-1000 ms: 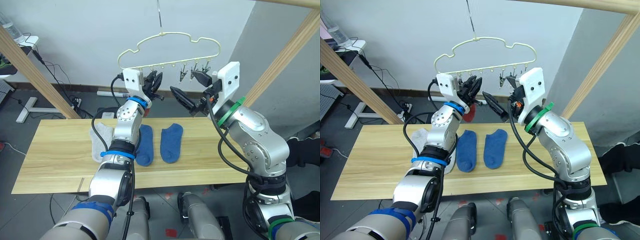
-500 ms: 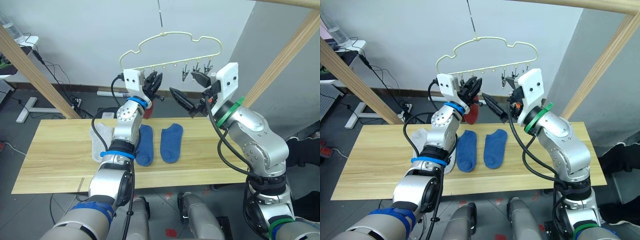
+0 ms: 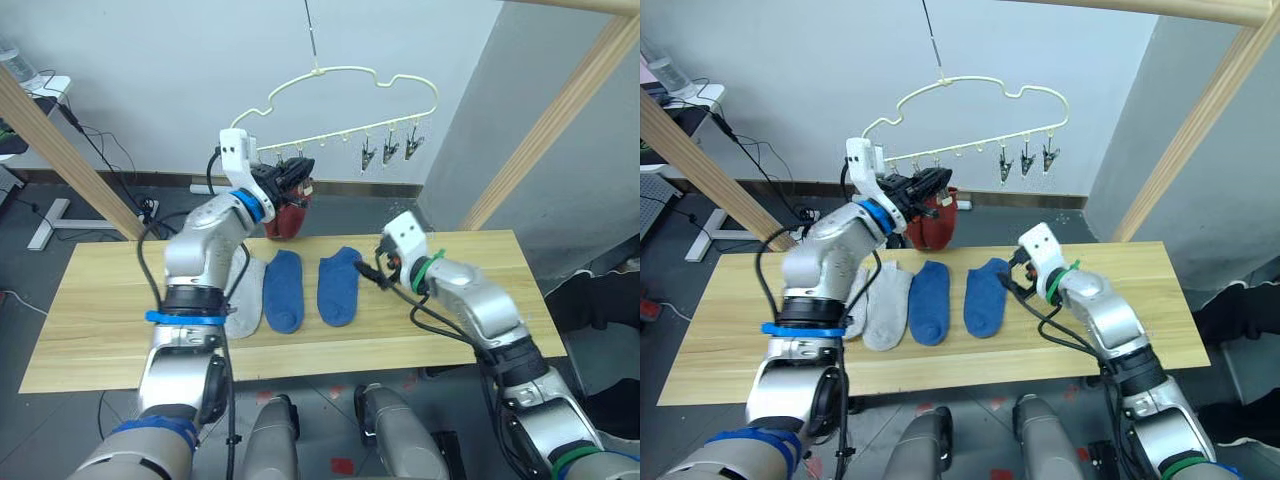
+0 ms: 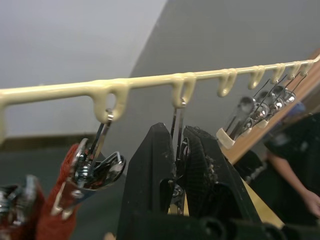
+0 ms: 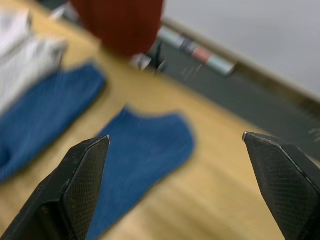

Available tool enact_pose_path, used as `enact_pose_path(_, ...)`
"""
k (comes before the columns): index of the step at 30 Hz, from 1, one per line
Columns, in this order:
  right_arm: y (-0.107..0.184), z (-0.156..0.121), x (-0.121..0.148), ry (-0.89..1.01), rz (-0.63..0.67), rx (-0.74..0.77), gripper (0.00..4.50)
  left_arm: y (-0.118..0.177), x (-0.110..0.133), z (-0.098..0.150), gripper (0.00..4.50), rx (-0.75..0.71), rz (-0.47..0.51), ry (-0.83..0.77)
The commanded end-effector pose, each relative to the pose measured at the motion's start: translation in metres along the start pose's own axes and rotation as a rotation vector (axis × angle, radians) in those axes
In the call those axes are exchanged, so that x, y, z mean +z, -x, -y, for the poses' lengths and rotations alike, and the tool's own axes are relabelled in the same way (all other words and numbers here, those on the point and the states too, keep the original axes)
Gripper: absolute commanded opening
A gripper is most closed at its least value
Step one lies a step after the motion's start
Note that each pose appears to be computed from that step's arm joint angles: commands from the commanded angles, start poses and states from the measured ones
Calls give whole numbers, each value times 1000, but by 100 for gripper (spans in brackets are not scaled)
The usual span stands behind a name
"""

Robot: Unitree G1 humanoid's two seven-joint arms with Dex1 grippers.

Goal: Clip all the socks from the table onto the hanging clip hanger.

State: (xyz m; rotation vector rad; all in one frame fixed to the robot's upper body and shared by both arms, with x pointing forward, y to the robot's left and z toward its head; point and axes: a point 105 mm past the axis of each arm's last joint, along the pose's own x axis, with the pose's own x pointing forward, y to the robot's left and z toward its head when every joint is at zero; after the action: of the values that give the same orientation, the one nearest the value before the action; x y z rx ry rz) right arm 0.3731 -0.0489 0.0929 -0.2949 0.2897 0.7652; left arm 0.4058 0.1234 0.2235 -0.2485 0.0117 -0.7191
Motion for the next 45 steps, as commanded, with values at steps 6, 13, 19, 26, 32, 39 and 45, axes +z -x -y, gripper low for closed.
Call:
enact_pose_path(6, -40, 10, -13, 78, -69, -27, 450, 27, 18, 9, 22, -76, -135, 177)
enact_pose_path(13, -53, 24, -24, 42, -119, -94, 450, 32, 8, 16, 22, -72, -144, 170)
enact_pose_path(19, -57, 21, -30, -13, -141, -77, 450, 34, 4, 16, 22, -53, -145, 183)
enact_pose_path(26, -62, 6, -30, 68, -130, -5, 294, 32, 4, 16, 22, -67, -149, 182)
enact_pose_path(32, -62, 3, -24, 156, -83, 11, 83, 31, 4, 17, 22, -74, -153, 180)
enact_pose_path(39, -47, -20, 1, 121, 111, 164, 5, 30, 5, 14, 22, -64, -143, 239)
enact_pose_path(45, 13, -55, 54, -179, 308, 420, 5, 33, 4, 14, 22, -89, -147, 408)
